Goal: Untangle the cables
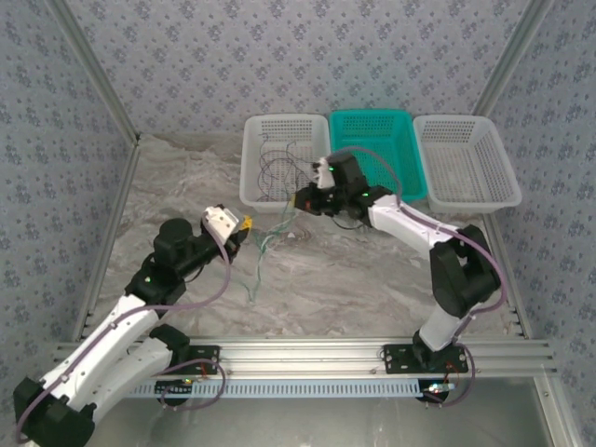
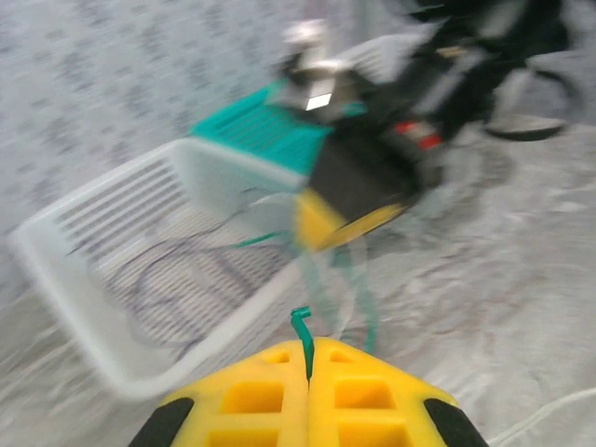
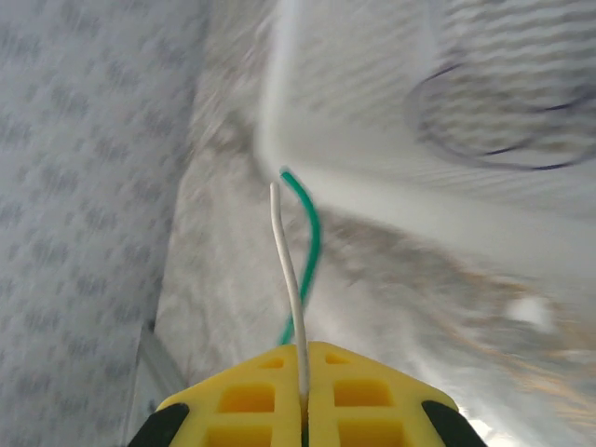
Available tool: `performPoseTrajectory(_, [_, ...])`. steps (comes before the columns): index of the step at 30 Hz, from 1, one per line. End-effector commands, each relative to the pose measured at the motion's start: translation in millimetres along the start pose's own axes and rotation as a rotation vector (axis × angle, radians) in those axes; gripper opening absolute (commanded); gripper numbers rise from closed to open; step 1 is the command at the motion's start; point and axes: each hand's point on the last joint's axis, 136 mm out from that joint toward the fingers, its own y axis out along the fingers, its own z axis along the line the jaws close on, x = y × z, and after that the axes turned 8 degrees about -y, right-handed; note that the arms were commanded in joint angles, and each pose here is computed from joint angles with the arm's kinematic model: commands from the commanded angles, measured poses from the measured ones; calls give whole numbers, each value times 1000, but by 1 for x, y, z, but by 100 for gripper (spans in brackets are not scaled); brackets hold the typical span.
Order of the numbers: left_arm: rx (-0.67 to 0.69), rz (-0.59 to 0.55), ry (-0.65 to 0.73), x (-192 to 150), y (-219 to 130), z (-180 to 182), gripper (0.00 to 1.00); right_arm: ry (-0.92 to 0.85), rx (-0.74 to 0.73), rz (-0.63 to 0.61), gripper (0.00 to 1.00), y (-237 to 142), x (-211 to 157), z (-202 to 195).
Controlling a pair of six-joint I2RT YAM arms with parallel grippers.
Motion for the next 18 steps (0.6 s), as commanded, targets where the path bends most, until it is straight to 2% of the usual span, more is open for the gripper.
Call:
performPoseTrajectory(1, [355, 8, -88, 7, -26, 57, 0, 73, -153, -169, 0, -41, 24, -32])
performPoseTrajectory(5, [570, 86, -156, -14, -45, 93, 0, 91, -269, -242, 0, -71, 21, -55])
performPoseTrajectory(7, [603, 102, -202, -20, -47, 100, 0, 88, -275, -245, 0, -74, 17, -55])
performPoseTrajectory(12, [568, 74, -249, -13, -40, 99, 0, -35, -248, -138, 0, -58, -14, -30])
performPoseTrajectory(15, [688, 93, -266, -18, -52, 117, 0, -51, -295, -111, 0, -65, -34, -34])
performPoseTrajectory(18, [813, 121, -351, -28, -72, 139, 0, 36, -301, -135, 0, -80, -56, -50])
